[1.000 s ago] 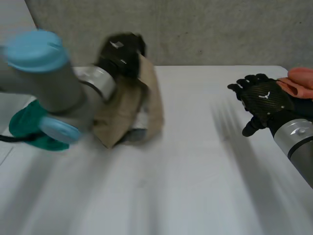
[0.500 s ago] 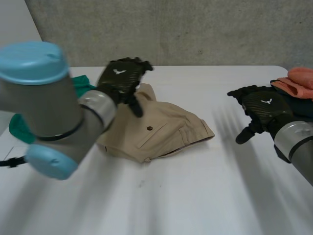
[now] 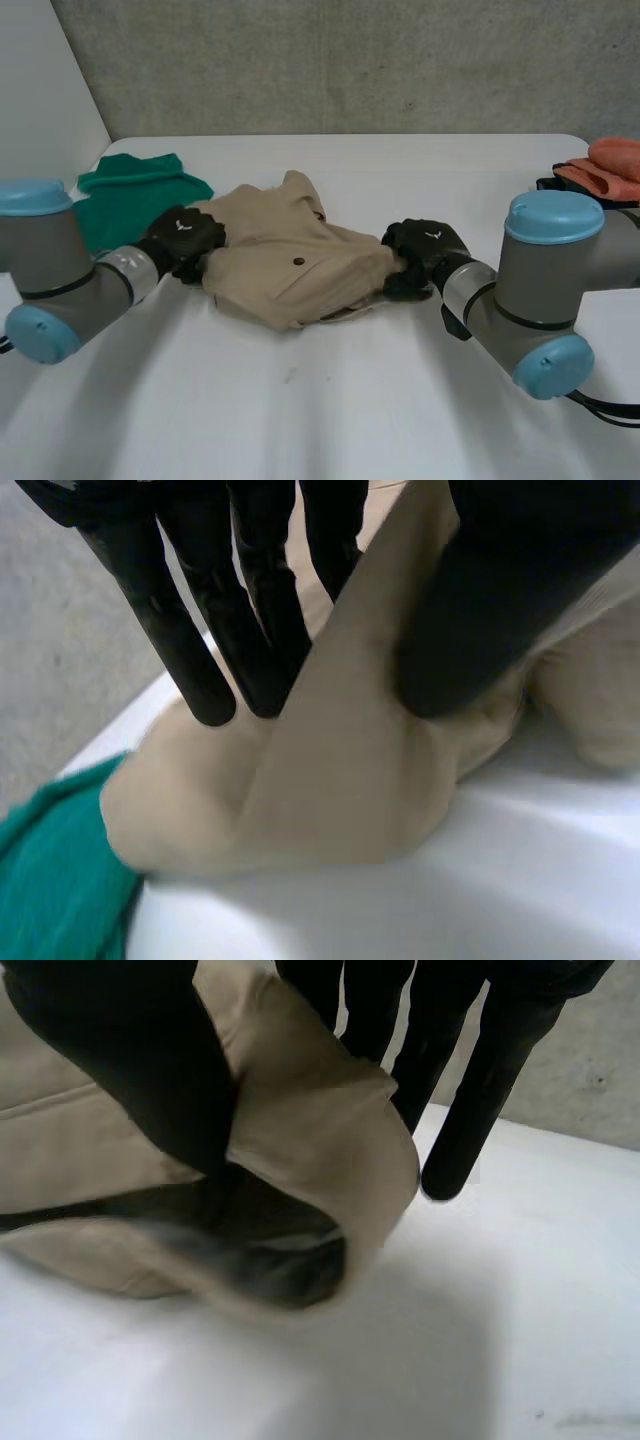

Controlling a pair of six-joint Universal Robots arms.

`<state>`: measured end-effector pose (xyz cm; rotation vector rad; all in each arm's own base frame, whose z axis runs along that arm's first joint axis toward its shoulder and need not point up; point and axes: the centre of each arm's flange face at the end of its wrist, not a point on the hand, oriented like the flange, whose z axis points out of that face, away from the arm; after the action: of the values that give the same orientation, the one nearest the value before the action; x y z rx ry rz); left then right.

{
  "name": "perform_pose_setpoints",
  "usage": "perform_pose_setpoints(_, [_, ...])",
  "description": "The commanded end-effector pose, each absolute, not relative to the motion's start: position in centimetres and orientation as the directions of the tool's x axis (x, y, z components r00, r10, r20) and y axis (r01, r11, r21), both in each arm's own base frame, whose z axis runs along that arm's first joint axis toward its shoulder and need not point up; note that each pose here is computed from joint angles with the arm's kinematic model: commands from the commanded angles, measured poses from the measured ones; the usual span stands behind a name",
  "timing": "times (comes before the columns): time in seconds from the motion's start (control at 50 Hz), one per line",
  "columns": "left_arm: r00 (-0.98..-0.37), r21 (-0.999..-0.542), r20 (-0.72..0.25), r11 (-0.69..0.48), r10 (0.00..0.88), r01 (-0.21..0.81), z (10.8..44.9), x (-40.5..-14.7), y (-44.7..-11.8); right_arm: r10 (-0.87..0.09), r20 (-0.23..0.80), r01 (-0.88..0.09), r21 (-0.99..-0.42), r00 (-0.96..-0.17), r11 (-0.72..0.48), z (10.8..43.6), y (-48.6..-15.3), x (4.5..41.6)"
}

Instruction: Fold the laundry.

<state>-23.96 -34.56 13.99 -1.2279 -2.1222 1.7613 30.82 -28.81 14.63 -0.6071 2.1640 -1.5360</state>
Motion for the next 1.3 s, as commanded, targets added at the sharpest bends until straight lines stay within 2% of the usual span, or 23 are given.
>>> perform_pose_setpoints(0.02, [-0.655,-0.879,-0.407,-0.079,0.637,0.47,16.8,-25.9,-33.6,-0.53,-0.008,-0.087,-0.984,-0.848,0.153,18.1,-30.2,30.2])
perform_pose_setpoints(0.06, [-0.669,-0.892,-0.407,-0.112,0.622,0.439,19.3,-26.0,-32.8,-0.517,0.061,-0.088,-0.996,-0.854,0.028,22.2,-30.3,29.6])
perform_pose_setpoints(0.1, [-0.687,-0.92,-0.366,-0.134,0.628,0.367,22.1,-26.5,-30.7,-0.509,0.117,-0.104,-0.993,-0.853,-0.053,24.6,-30.2,29.2])
perform_pose_setpoints(0.12, [-0.693,-0.93,-0.347,-0.138,0.632,0.34,22.9,-26.7,-30.0,-0.476,0.187,-0.133,-0.98,-0.859,-0.145,27.1,-30.6,28.6])
perform_pose_setpoints(0.22, [-0.708,-0.978,-0.209,-0.122,0.675,0.172,26.6,-27.7,-26.0,-0.372,0.333,-0.219,-0.923,-0.867,-0.316,31.7,-32.4,27.7])
perform_pose_setpoints(0.26, [-0.7,-0.989,-0.147,-0.094,0.699,0.114,27.4,-28.1,-24.4,-0.355,0.358,-0.233,-0.908,-0.863,-0.35,32.5,-32.9,27.9])
perform_pose_setpoints(0.32, [-0.676,-0.997,-0.076,-0.04,0.733,0.069,26.8,-28.9,-22.9,-0.35,0.37,-0.24,-0.901,-0.861,-0.361,31.8,-34.4,28.3])
perform_pose_setpoints(0.4, [-0.633,-0.997,-0.046,0.005,0.773,0.079,24.0,-31.4,-21.8,-0.351,0.386,-0.253,-0.895,-0.853,-0.368,29.4,-37.0,29.2])
perform_pose_setpoints(0.42, [-0.633,-0.996,-0.043,0.015,0.773,0.087,23.3,-31.9,-21.8,-0.356,0.401,-0.266,-0.889,-0.844,-0.371,27.8,-38.0,29.7])
perform_pose_setpoints(0.46, [-0.668,-0.992,-0.038,0.05,0.743,0.112,21.0,-32.6,-22.4,-0.364,0.418,-0.283,-0.885,-0.832,-0.37,26.2,-38.6,30.1])
perform_pose_setpoints(0.52, [-0.725,-0.988,-0.055,0.068,0.687,0.139,19.6,-33.2,-23.6,-0.393,0.452,-0.325,-0.879,-0.801,-0.35,22.5,-39.3,30.7])
perform_pose_setpoints(0.56, [-0.744,-0.987,-0.063,0.067,0.666,0.144,19.3,-33.3,-24.0,-0.411,0.469,-0.361,-0.878,-0.782,-0.315,20.0,-39.6,30.9])
perform_pose_setpoints(0.62, [-0.759,-0.988,-0.071,0.061,0.647,0.145,19.4,-33.5,-24.4,-0.418,0.487,-0.394,-0.871,-0.767,-0.293,18.6,-39.4,31.0])
perform_pose_setpoints(0.7, [-0.763,-0.99,-0.075,0.047,0.642,0.137,20.2,-33.3,-24.3,-0.392,0.502,-0.421,-0.864,-0.771,-0.277,19.8,-38.6,30.3])
perform_pose_setpoints(0.8, [-0.779,-0.992,-0.071,0.035,0.623,0.118,22.9,-31.9,-23.2,-0.364,0.499,-0.424,-0.865,-0.787,-0.27,25.2,-35.5,28.3])
perform_pose_setpoints(0.92, [-0.805,-0.988,-0.062,0.078,0.59,0.134,23.5,-28.9,-21.4,-0.401,0.475,-0.455,-0.878,-0.783,-0.152,27.1,-32.3,25.9])
perform_pose_setpoints(0.94, [-0.807,-0.987,-0.062,0.086,0.587,0.138,23.2,-28.7,-21.2,-0.428,0.447,-0.457,-0.885,-0.786,-0.084,26.9,-31.3,25.3])
perform_pose_setpoints(1.0, [-0.819,-0.981,-0.053,0.124,0.571,0.15,22.1,-27.5,-21.1,-0.458,0.383,-0.441,-0.897,-0.802,0.023,26.3,-30.3,24.5])
perform_pose_setpoints(1.02, [-0.823,-0.98,-0.052,0.131,0.565,0.152,21.9,-27.3,-21.3,-0.475,0.32,-0.417,-0.902,-0.819,0.112,25.5,-29.7,23.8])
perform_pose_setpoints(1.08, [-0.844,-0.974,-0.049,0.163,0.534,0.159,20.9,-26.3,-22.4,-0.507,0.243,-0.396,-0.892,-0.827,0.218,23.7,-28.7,23.3])
perform_pose_setpoints(1.18, [-0.856,-0.95,-0.04,0.246,0.515,0.193,17.6,-26.0,-24.2,-0.574,0.196,-0.382,-0.897,-0.795,0.222,21.1,-27.8,23.7])
perform_pose_setpoints(1.26, [-0.84,-0.941,-0.022,0.273,0.541,0.2,15.8,-26.8,-25.7,-0.592,0.199,-0.363,-0.916,-0.781,0.171,19.7,-28.0,24.1])
perform_pose_setpoints(1.3, [-0.816,-0.937,0.001,0.286,0.578,0.201,14.9,-27.5,-26.2,-0.604,0.195,-0.36,-0.918,-0.773,0.165,17.9,-28.3,24.6])
